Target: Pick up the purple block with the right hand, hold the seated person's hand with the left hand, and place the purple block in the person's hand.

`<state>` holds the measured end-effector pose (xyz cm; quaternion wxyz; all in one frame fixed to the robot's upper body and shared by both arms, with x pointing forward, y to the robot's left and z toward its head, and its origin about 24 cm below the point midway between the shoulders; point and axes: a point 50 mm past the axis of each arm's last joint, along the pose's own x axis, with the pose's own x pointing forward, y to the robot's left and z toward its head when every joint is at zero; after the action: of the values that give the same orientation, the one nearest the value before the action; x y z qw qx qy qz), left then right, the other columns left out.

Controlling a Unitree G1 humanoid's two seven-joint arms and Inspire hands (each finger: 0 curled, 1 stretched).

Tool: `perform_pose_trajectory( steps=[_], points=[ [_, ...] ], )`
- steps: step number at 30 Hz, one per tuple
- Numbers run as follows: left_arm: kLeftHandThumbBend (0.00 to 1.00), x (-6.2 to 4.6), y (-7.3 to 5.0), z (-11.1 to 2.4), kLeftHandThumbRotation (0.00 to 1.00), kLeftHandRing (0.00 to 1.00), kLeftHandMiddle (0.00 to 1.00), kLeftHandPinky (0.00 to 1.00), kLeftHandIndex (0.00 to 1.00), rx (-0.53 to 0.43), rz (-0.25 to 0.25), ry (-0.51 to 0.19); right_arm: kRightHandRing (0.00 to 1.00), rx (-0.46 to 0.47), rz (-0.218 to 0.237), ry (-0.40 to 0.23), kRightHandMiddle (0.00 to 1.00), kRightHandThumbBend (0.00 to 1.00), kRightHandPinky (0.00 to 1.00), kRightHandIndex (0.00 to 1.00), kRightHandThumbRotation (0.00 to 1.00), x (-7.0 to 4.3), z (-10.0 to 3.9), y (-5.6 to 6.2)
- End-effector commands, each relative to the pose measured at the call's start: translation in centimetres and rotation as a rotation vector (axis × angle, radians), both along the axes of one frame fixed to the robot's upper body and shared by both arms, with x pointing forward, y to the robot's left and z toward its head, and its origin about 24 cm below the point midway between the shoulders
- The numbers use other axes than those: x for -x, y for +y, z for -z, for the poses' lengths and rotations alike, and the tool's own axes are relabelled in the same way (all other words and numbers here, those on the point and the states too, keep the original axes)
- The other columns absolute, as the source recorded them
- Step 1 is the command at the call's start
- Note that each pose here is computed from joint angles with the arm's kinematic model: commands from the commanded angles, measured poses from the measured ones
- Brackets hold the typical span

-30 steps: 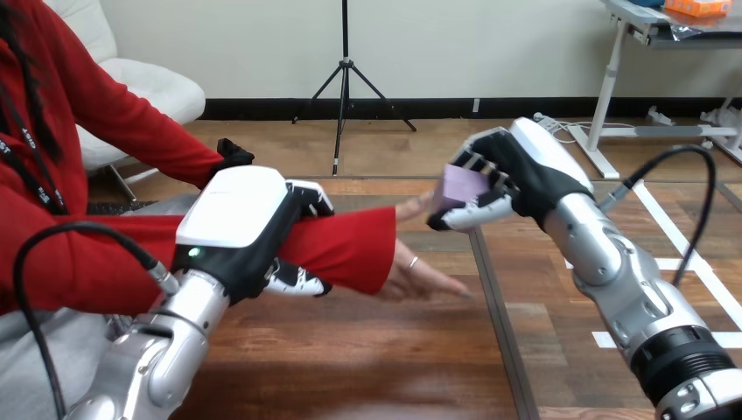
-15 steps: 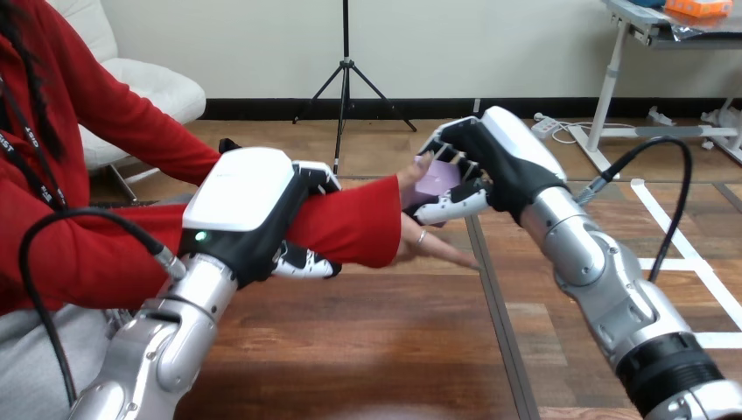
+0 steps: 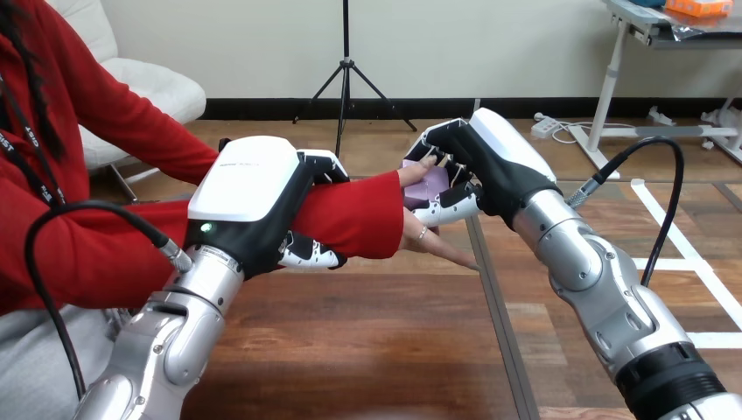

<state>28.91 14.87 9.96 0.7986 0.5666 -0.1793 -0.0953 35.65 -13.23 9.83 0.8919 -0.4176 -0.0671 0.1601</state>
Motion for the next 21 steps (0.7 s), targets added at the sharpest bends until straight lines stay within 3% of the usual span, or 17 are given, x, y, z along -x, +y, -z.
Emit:
perform_pose_trajectory(
  steps=[1, 9, 21],
  points=[
    [0.71, -1.3, -1.29, -5.07, 0.08, 0.52, 0.59, 0.44, 0.58, 0.092, 0.025, -0.233, 0.37, -0.021, -0.056, -0.071, 0.44, 0.64, 0.32, 0.48, 0.0, 0.16, -2.02, 1.25],
    [0.72, -1.59, -1.36, -5.52, 0.07, 0.52, 0.59, 0.43, 0.58, 0.121, 0.021, -0.287, 0.38, -0.018, -0.069, -0.058, 0.43, 0.63, 0.34, 0.48, 0.0, 0.43, -2.03, 1.35],
    [0.68, -1.86, -1.24, -5.96, 0.09, 0.54, 0.61, 0.45, 0.59, 0.13, 0.013, -0.296, 0.39, -0.017, -0.075, -0.05, 0.44, 0.63, 0.35, 0.48, 0.0, 0.59, -1.89, 1.29]
  ],
)
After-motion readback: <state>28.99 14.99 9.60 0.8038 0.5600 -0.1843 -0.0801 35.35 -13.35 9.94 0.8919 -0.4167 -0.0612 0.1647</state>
